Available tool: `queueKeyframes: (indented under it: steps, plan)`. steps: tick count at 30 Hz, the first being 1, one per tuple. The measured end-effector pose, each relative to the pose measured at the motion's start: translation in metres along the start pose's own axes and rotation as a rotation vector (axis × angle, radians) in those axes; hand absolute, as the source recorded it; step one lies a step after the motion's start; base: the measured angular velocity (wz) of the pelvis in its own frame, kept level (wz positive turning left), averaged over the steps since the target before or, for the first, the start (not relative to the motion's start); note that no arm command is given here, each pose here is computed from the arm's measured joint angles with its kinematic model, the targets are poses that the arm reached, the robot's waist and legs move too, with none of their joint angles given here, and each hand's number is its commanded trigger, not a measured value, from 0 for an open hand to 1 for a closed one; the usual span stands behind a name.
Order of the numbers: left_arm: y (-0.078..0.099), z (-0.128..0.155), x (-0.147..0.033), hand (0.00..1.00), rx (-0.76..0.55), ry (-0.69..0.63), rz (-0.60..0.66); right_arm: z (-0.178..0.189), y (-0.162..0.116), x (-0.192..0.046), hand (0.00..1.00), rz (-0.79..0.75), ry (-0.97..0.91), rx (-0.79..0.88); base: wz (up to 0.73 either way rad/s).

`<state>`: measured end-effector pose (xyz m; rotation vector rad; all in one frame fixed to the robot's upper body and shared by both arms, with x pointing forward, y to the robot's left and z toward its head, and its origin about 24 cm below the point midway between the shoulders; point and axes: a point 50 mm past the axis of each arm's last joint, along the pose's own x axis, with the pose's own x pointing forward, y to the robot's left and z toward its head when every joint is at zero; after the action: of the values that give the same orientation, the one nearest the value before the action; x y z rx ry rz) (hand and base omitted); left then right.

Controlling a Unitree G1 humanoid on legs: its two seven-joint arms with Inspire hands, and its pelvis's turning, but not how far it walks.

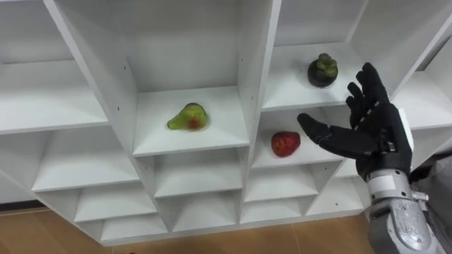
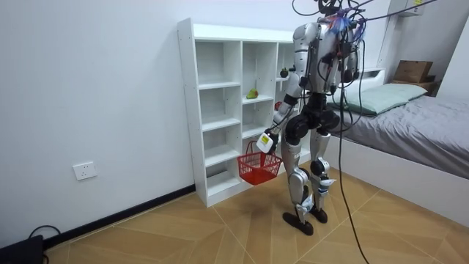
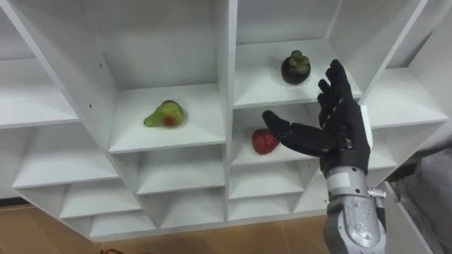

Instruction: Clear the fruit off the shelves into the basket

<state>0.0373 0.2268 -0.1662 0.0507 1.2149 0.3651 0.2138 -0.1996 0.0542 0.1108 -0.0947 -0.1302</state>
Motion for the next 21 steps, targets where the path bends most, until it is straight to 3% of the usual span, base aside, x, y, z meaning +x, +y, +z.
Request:
queueKeyframes:
  steps: [21]
  plan:
    - [0.003, -0.007, -0.002, 1.00, 0.046, 0.016, -0.025, 0.029, 0.004, 0.021, 0.00, -0.052, -0.139, -0.061, 0.02]
